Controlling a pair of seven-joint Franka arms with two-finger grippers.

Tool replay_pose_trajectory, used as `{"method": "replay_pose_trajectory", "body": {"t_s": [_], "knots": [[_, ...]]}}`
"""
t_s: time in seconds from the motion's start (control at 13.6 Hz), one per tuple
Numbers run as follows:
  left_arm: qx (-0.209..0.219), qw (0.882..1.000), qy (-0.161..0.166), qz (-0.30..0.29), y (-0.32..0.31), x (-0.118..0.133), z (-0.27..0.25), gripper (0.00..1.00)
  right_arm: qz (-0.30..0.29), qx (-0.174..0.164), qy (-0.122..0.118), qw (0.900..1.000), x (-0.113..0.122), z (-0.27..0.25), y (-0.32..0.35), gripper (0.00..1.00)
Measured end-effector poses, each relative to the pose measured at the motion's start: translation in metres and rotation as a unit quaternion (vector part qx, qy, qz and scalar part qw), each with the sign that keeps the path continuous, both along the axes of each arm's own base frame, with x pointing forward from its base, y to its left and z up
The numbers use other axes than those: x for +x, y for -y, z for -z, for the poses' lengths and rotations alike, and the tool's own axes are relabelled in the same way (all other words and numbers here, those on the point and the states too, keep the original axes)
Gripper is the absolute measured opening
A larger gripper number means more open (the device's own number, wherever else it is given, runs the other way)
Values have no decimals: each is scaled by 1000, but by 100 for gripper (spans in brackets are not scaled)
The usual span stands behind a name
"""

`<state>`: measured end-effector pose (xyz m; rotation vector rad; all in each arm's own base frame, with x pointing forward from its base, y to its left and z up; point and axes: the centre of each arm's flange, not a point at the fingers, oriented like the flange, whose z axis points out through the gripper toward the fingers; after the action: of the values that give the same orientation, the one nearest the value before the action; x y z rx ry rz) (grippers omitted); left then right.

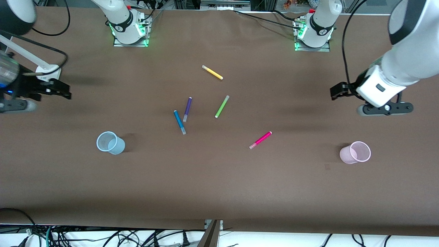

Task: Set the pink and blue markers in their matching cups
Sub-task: 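Move both grippers from rest toward the markers at table center, then lower the left gripper to the pink marker while the right gripper lowers to blue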

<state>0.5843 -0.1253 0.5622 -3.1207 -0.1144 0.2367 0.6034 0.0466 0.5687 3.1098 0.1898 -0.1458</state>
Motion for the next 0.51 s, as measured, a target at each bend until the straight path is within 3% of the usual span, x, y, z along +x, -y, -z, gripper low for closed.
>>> {"method": "replay_pose_trajectory", "body": {"t_s": [0.22,0.51], "knots": [[-1,1000,13,6,41,-2,5,100,-33,-2,-16,999,5,24,-42,100],[-9,999,20,32,96,17,62,100,-68,-2,-42,997,8,58,-89,100]]}}
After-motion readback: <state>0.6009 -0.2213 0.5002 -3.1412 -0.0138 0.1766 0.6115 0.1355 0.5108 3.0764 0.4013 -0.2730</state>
